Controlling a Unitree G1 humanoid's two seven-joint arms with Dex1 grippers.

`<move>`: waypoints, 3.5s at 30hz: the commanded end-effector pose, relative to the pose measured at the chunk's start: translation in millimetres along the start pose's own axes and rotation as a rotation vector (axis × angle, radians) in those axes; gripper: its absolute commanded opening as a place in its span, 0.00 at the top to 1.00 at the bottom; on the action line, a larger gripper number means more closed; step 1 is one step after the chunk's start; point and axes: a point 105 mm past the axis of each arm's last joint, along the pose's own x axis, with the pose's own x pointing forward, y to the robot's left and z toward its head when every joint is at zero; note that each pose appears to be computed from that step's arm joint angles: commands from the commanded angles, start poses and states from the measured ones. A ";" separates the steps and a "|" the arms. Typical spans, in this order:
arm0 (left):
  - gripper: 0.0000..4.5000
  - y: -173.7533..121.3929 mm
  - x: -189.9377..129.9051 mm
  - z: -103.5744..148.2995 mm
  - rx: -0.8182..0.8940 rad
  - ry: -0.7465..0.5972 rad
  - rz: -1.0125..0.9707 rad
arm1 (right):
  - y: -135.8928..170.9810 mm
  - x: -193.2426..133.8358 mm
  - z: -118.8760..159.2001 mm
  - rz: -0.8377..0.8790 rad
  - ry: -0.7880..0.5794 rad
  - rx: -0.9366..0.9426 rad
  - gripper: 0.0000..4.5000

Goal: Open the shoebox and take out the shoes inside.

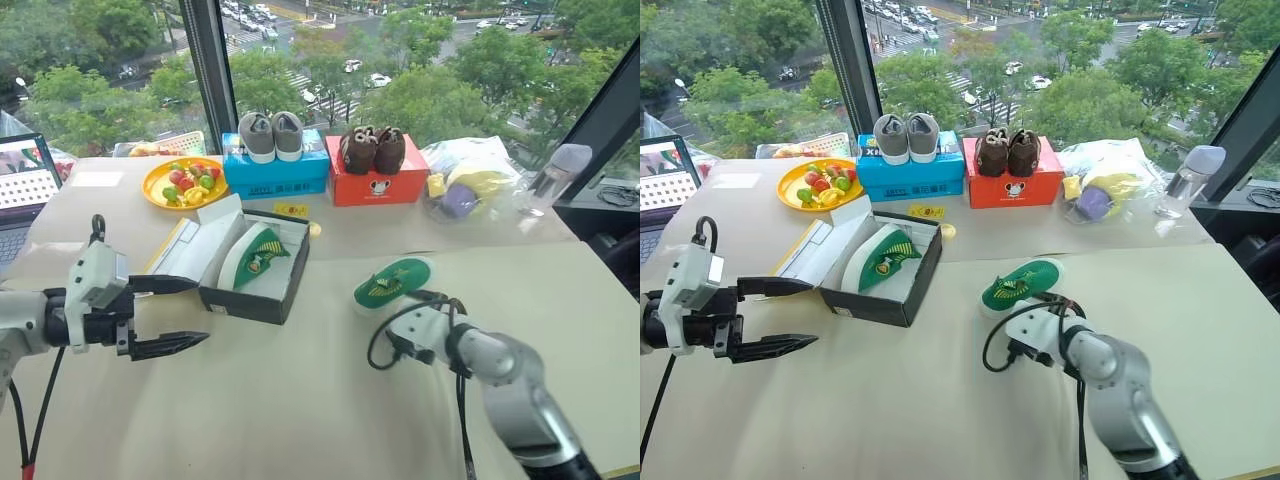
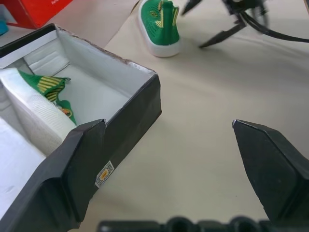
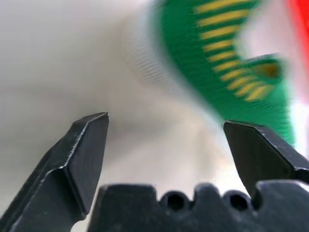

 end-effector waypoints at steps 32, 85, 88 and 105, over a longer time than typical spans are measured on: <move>0.00 -5.3 -20.6 2.0 0.015 -0.028 0.159 | -71.6 125.1 240.5 -0.004 -0.380 -1.263 0.01; 0.00 -13.0 -15.4 19.5 0.004 -0.024 0.174 | 11.0 154.2 248.2 0.186 -0.494 -1.253 0.01; 0.00 -8.3 -9.2 20.4 0.013 -0.036 0.152 | 2.4 146.4 238.0 0.257 -0.482 -1.236 0.01; 0.00 8.9 11.2 20.5 0.039 -0.063 0.065 | -42.8 90.9 146.9 0.531 -0.354 -1.134 0.01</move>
